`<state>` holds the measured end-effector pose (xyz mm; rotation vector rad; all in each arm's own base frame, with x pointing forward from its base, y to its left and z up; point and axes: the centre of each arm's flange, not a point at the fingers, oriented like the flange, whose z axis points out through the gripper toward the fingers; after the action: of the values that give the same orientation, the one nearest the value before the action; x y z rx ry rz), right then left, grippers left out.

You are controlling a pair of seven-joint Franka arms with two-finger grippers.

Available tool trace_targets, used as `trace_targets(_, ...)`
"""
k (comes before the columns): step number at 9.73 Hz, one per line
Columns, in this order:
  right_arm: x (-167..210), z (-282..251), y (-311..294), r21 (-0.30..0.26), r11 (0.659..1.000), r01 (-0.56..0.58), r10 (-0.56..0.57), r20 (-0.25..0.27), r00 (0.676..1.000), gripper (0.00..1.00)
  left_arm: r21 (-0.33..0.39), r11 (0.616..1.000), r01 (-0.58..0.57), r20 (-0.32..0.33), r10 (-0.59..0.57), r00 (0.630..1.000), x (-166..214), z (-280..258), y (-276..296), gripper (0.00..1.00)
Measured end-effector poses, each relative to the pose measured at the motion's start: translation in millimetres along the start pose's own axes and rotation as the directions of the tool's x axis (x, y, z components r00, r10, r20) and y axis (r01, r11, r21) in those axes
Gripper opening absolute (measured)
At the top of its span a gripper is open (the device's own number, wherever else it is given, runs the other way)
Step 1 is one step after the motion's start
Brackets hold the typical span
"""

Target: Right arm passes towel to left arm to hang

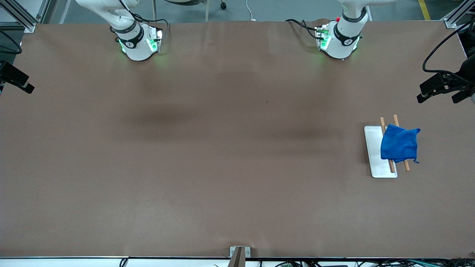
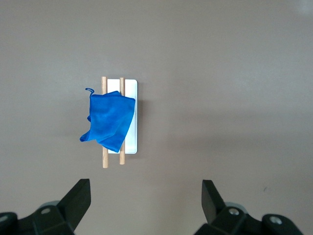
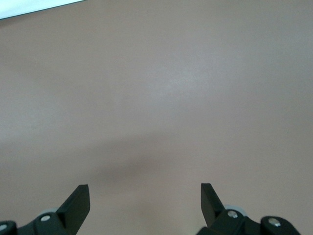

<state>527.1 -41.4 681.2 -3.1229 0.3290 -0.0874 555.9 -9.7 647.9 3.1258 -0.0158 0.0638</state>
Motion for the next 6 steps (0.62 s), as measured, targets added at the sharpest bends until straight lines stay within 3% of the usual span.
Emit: trace_targets(6,0.0,0.1,0.6,0.0,1.0,-0.001,0.001,0.001,1.0,1.0,0.004,1.0,0.004,0.01,-0.004,1.0,-6.2,0.9,19.9,1.0)
